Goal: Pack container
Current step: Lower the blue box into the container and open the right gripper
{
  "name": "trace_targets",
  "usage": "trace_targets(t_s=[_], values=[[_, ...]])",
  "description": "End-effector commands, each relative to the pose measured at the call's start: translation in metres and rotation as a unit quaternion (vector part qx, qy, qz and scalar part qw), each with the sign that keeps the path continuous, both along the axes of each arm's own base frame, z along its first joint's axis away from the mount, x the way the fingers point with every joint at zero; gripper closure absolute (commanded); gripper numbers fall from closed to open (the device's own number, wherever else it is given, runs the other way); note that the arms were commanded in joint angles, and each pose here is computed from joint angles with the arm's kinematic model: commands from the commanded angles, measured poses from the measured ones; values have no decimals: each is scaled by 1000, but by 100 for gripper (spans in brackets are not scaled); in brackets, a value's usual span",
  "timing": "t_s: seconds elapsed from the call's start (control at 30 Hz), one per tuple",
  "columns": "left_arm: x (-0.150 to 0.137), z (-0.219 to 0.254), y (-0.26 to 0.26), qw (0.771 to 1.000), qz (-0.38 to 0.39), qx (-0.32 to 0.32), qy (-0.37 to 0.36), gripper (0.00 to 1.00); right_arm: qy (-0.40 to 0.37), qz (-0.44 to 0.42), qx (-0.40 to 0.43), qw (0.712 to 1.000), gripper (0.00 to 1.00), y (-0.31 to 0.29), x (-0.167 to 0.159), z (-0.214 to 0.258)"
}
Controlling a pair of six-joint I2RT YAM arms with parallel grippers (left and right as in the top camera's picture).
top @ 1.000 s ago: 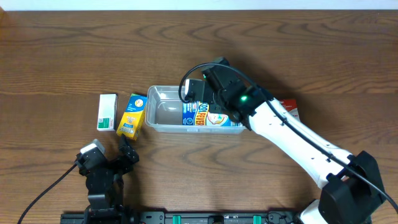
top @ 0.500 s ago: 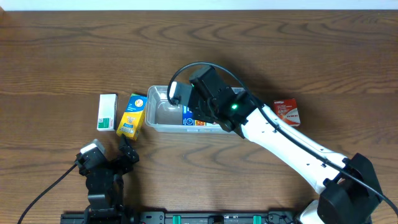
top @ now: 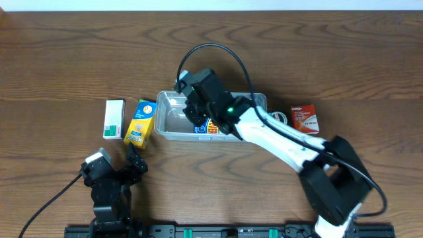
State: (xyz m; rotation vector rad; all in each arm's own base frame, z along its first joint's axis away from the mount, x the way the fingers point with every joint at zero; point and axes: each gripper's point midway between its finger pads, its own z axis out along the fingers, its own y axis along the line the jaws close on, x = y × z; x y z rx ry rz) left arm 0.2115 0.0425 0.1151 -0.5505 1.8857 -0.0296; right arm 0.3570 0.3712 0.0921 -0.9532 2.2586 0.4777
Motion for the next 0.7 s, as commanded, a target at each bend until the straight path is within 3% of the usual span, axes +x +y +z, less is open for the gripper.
trace_targets(t_s=[0.0, 0.23, 0.67], values=[[0, -7, 0, 1000, -3, 7, 7, 2, 35, -15, 19, 999, 94, 8, -2, -13], [0, -7, 0, 1000, -3, 7, 7, 2, 68, 16, -6, 998, 96, 9, -12, -54], [0, -7, 0, 1000, -3, 7, 8, 2, 50, -2, -98, 994, 98, -30, 0, -65]])
